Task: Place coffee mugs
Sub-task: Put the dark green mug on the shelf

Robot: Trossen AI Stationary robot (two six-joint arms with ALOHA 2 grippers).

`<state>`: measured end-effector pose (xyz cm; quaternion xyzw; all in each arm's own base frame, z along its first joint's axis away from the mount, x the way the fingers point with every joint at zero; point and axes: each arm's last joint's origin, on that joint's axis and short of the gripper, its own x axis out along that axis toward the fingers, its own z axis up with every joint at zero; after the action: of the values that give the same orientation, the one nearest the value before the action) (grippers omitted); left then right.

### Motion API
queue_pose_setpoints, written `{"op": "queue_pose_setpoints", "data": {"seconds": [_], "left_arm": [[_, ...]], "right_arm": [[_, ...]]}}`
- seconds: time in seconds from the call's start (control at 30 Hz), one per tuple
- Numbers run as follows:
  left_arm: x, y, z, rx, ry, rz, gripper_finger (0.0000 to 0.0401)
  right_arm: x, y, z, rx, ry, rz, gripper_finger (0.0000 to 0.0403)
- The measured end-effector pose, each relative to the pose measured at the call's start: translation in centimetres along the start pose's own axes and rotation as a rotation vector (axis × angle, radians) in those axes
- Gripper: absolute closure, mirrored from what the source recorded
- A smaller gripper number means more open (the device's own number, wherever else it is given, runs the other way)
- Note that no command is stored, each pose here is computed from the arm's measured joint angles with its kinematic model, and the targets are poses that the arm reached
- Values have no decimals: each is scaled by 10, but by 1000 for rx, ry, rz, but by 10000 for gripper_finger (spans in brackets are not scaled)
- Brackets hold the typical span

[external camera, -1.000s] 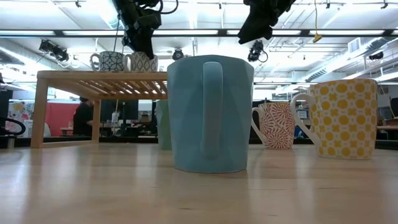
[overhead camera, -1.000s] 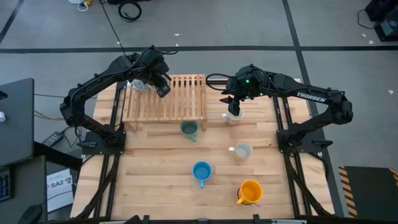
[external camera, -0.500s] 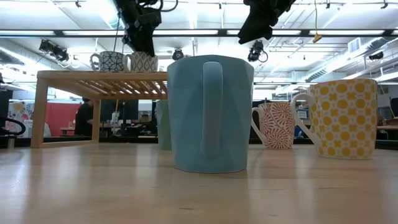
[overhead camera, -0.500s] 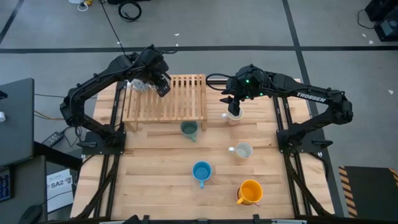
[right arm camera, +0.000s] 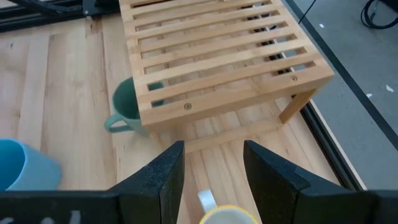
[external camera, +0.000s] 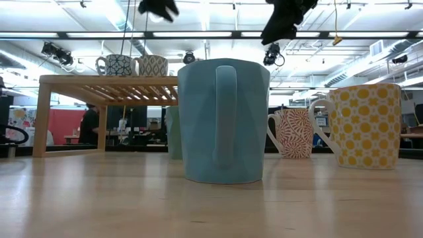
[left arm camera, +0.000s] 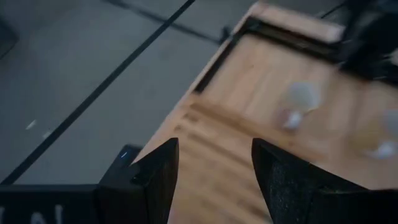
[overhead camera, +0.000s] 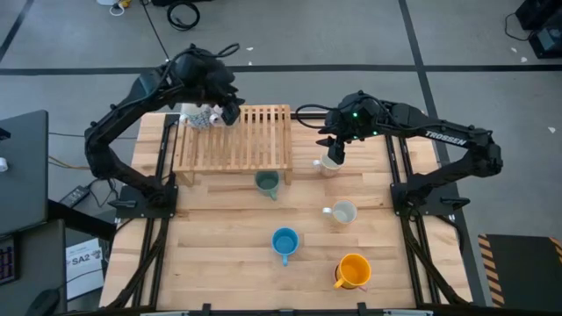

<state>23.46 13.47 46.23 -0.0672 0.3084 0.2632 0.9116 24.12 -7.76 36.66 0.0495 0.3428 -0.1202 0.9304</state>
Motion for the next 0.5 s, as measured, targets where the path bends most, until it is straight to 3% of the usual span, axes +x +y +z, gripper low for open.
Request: {"op": "queue_pose_setpoints", "data": {"seconds": [0.2, 0.5], "left_arm": [[-12, -40, 2, -46, -13, -135, 193], [-20, -123, -27, -56, 116, -291, 193]], "right_arm": [[-19, 1, -2, -1, -33, -1, 233], [-49, 3, -12, 6, -41, -2, 233]]}}
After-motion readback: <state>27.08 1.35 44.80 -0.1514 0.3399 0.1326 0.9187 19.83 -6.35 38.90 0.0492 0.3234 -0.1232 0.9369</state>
